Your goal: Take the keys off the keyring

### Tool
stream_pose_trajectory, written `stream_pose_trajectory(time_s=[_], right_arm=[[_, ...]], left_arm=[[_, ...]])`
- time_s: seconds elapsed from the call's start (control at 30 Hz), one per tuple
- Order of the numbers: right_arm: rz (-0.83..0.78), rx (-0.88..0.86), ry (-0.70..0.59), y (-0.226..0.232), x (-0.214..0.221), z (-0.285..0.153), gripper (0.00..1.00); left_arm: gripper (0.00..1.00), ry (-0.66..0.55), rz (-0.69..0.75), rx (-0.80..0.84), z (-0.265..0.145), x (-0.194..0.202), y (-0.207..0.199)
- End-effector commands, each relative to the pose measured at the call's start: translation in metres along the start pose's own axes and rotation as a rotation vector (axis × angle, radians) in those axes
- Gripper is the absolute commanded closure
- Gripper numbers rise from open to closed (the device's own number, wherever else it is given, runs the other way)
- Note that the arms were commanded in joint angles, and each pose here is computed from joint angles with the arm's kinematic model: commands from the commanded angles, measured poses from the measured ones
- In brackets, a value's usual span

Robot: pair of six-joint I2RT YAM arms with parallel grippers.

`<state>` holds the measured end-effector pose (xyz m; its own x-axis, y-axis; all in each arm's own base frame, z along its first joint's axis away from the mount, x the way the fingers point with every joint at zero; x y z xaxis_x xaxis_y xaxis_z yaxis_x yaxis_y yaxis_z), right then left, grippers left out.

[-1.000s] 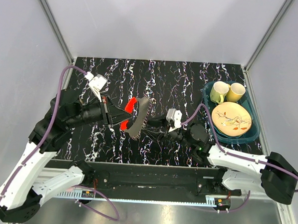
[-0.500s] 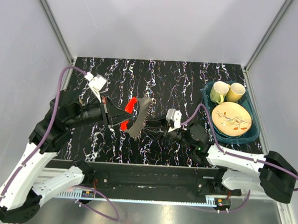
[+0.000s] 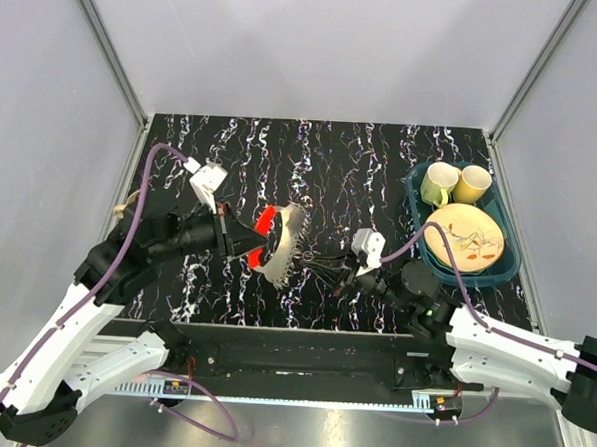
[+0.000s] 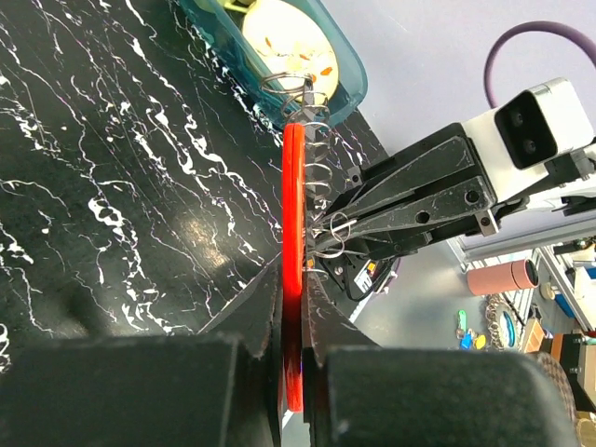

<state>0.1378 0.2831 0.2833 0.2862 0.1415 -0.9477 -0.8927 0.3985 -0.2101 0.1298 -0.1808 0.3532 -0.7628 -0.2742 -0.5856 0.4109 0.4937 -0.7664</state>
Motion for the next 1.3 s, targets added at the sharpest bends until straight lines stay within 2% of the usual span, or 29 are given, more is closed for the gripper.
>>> stream_pose_trajectory(time_s=[0.0,0.2,0.33,0.4,0.43,0.63,0.77,0.83,0.97,1.1,1.17,1.27], right_arm=[[-0.084,0.134,0.140,-0.026,-0.003,-0.019,1.00],[-0.174,0.162,0.235,-0.039,-0.024,-0.031,1.00],[-0.238,0.093,0.283,-0.037,-0.026,-0.032,1.00],[-0.268,0.059,0.255,-0.034,-0.034,-0.030,1.00],[-0.275,0.060,0.248,-0.035,-0.037,-0.029,1.00],[-0.355,-0.016,0.223,-0.033,-0.055,-0.024,1.00],[-0.420,-0.113,0.239,-0.028,-0.062,-0.020,1.00],[-0.415,-0.180,0.269,-0.021,-0.057,-0.021,1.00],[-0.428,-0.268,0.243,-0.011,-0.065,-0.022,1.00],[-0.386,-0.393,0.227,0.007,-0.067,-0.029,1.00],[-0.388,-0.454,0.213,0.015,-0.064,-0.033,1.00],[-0.416,-0.516,0.183,0.023,-0.061,-0.040,1.00]], left_arm=[[1.00,-0.110,0.029,-0.147,0.001,-0.007,0.033],[1.00,-0.113,0.015,-0.174,0.007,0.010,0.059],[0.99,-0.121,0.003,-0.139,0.009,0.021,0.065],[0.87,-0.117,-0.001,-0.121,0.009,0.027,0.069],[0.73,-0.117,-0.001,-0.121,0.009,0.028,0.070],[0.53,-0.193,0.059,-0.139,-0.008,0.027,0.074],[0.44,-0.226,0.195,-0.070,-0.023,0.015,0.052],[0.44,-0.205,0.254,-0.013,-0.027,0.014,0.039],[0.43,-0.193,0.398,0.102,-0.033,0.008,0.014],[0.43,-0.122,0.519,0.287,-0.034,0.014,-0.013],[0.43,-0.097,0.560,0.323,-0.029,0.014,-0.015],[0.42,-0.005,0.596,0.446,-0.022,0.021,-0.027]])
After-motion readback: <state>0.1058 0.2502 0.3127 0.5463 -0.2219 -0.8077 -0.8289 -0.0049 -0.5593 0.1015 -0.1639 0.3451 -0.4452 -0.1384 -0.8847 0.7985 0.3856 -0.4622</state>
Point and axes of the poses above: each gripper's point midway between its finger pads, its own z axis out along the fingers, its own y axis along the line the jaws close on, x = y × z, the point moved 4 cm from there along -z, back along the fingers, and after that the axes turned 14 degrees about -z, right-handed, at the moved point
